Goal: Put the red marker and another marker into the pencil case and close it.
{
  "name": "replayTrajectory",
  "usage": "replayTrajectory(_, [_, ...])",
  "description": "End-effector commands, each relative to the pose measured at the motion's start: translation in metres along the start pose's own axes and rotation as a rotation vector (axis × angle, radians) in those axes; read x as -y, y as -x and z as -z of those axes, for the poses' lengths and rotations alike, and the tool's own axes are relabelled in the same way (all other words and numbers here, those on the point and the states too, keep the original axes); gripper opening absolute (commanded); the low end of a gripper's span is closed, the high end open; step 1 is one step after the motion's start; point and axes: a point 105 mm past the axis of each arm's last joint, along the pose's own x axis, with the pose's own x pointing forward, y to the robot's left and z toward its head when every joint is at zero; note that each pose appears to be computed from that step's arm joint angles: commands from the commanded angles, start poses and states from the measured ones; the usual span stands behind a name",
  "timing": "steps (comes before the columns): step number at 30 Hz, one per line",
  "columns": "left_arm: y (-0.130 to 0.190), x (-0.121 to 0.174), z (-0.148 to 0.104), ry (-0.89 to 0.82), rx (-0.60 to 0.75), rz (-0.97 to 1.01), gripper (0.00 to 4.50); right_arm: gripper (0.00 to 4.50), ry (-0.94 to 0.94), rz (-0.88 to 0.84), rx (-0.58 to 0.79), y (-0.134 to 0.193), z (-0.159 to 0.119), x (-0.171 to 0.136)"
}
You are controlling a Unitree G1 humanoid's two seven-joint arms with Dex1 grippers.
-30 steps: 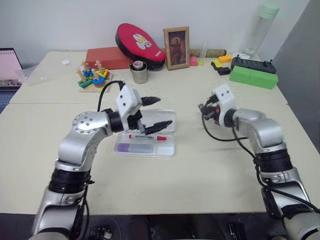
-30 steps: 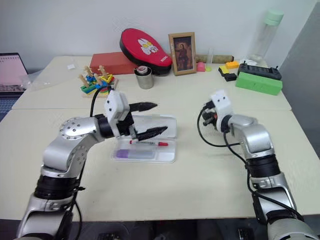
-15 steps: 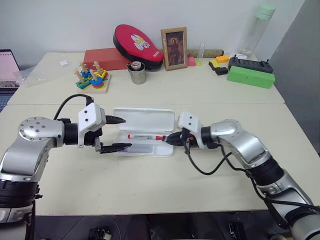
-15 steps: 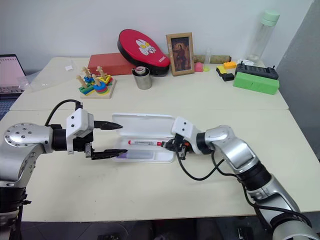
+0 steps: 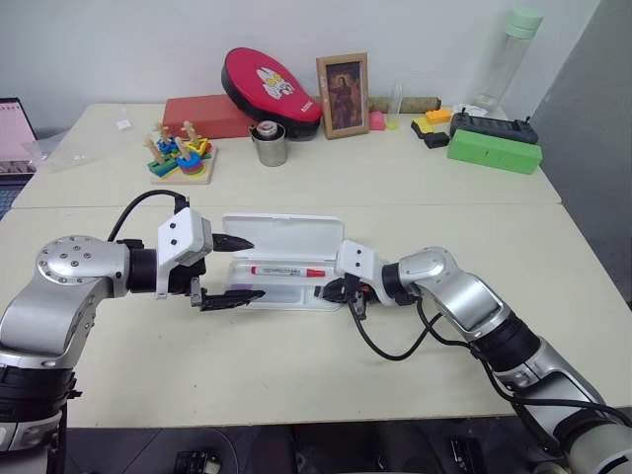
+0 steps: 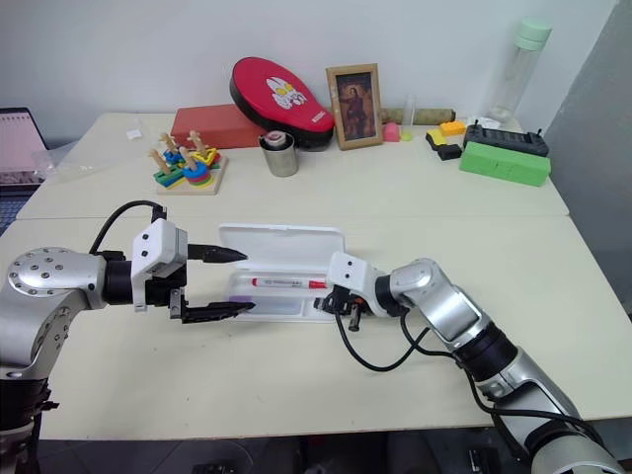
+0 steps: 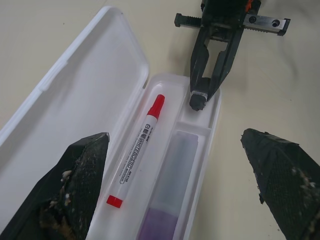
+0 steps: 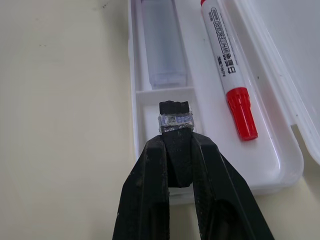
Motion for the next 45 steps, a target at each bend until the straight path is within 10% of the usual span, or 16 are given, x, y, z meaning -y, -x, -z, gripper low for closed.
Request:
replayTrajectory(1, [0.002,-0.002,-0.012,-0.040,0.024,-0.016,4.50,1.24,0.056,0.006,0.022,0.000,-0.013,0.000])
replayTrajectory(14, [0.005,-0.007,-0.026,-0.010,0.109,-0.117,4.50,4.28,0.081,0.054,0.170,0.021,-0.047,0.016])
replayTrajectory(19, [0.023,-0.008,-0.039,0.051,0.209,-0.237,4.50,4.44,0.020,-0.014,0.480,0.054,-0.109,0.017])
replayTrajectory(30, [0.052,-0.017,-0.047,0.180,0.368,-0.482,4.50,1.97,-0.171,0.462,0.320,0.037,-0.113,0.125])
replayTrajectory(40, [0.056,-0.006,-0.041,0.188,0.347,-0.437,4.50,0.04,0.021,0.330,0.133,0.004,-0.091,0.093])
replayTrajectory(45, [0.059,0.004,-0.033,0.198,0.287,-0.359,4.50,0.04,0.133,0.156,0.126,-0.002,-0.088,0.049])
